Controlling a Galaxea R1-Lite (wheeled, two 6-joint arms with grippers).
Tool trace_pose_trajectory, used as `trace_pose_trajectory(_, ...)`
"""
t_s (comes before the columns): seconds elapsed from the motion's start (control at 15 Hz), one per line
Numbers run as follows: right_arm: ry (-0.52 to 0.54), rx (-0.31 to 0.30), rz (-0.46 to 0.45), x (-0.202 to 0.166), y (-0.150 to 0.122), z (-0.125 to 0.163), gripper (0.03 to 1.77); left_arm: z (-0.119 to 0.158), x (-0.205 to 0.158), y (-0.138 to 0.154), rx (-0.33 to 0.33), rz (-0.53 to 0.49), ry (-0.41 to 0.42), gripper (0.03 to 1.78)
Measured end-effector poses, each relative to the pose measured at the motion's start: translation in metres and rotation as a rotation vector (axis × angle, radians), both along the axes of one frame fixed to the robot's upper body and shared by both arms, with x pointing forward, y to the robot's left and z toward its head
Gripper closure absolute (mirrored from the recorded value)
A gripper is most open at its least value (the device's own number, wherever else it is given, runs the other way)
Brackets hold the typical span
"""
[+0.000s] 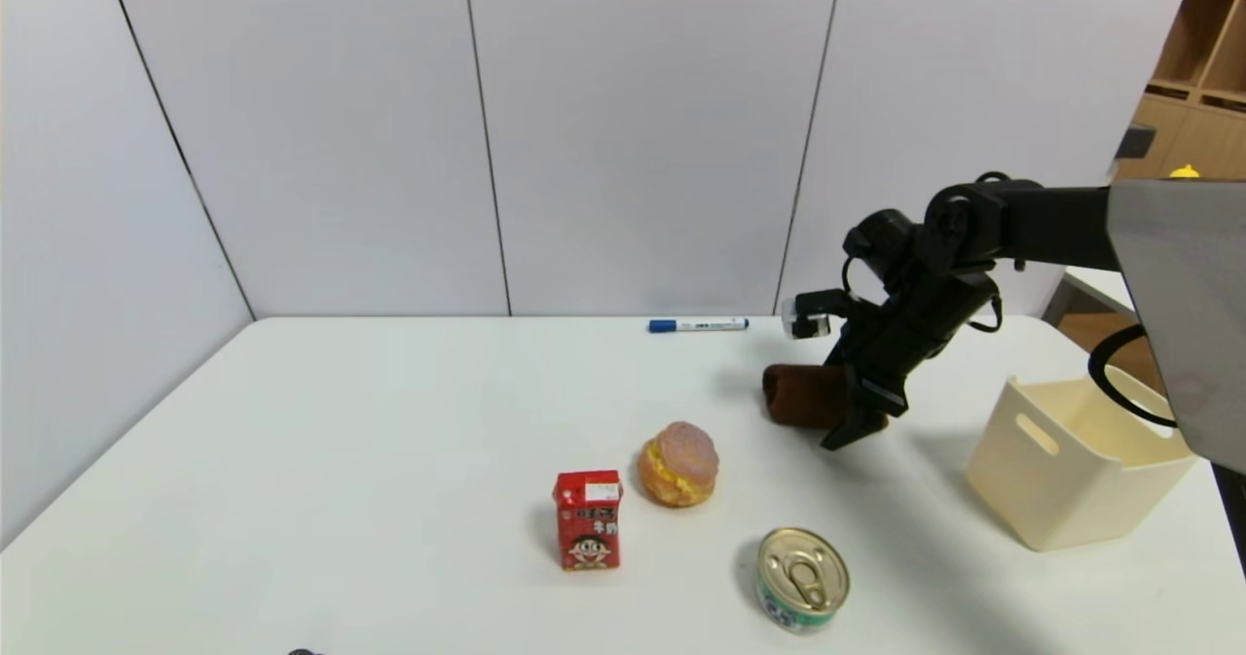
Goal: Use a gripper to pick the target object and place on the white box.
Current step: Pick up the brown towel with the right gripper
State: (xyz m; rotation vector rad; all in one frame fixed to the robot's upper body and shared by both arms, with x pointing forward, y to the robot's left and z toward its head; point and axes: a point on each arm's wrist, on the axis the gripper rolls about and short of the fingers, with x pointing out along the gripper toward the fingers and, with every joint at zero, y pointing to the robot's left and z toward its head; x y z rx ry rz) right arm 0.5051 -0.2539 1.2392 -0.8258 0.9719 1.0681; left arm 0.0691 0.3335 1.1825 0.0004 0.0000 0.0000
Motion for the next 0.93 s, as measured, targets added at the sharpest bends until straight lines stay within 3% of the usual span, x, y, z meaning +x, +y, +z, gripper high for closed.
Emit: trace_pose_trajectory(0.93,-0.002,0.005,-0.001,-0.0013,0.0064,0.0014,0.09,0.0000,0.0000,0.0000,0.000,0.000,0.000,0.12)
